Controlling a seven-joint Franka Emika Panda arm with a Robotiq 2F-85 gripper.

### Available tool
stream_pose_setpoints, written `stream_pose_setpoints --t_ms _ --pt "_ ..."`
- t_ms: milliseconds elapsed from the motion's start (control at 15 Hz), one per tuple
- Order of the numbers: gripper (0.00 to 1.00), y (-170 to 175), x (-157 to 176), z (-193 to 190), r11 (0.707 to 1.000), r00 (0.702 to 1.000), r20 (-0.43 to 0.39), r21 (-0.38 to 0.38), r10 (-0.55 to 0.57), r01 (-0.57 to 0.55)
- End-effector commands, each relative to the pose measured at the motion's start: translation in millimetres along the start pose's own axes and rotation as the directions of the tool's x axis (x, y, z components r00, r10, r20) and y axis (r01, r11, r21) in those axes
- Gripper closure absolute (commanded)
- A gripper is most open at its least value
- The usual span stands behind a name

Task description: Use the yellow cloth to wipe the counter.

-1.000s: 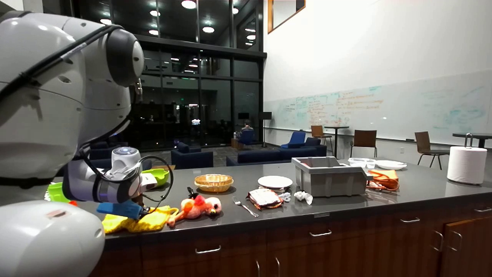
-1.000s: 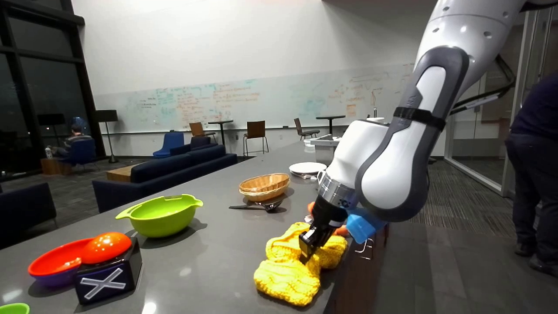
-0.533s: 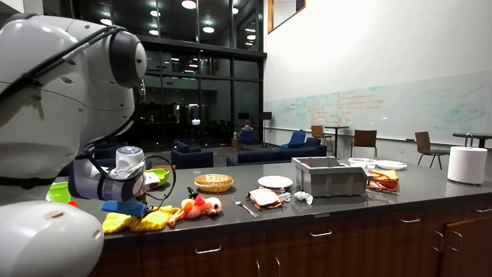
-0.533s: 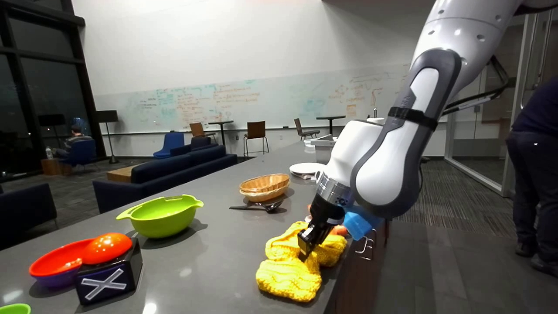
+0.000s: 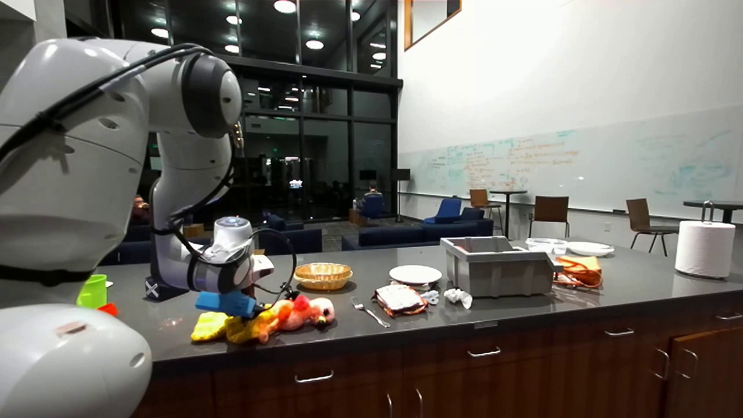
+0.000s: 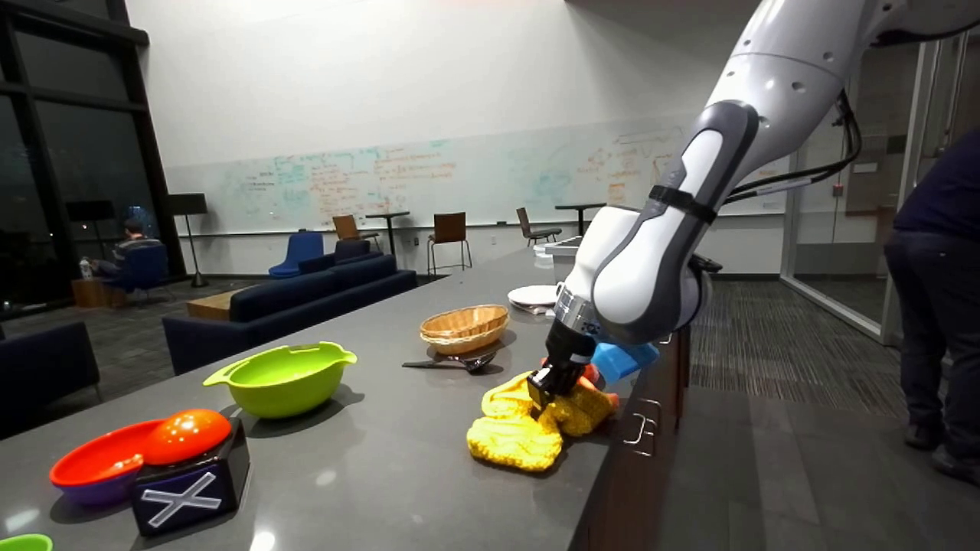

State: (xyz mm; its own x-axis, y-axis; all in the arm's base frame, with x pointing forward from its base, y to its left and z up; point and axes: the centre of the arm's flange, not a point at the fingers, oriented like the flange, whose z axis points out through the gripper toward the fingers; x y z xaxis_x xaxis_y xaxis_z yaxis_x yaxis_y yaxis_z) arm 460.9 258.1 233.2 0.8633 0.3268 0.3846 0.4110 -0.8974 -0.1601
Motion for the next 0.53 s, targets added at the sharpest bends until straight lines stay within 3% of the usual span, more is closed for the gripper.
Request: stream_pose_setpoints --t_ms 0,200,467 --pt "0.98 20 21 17 1.000 1.000 0.004 -0.006 0.003 -0.003" --pt "0.98 19 30 25 1.000 1.000 -0.003 0.000 0.001 -0.001" --pt "0.98 -11 27 45 0.998 0.999 0.011 0.052 -0.041 0.040"
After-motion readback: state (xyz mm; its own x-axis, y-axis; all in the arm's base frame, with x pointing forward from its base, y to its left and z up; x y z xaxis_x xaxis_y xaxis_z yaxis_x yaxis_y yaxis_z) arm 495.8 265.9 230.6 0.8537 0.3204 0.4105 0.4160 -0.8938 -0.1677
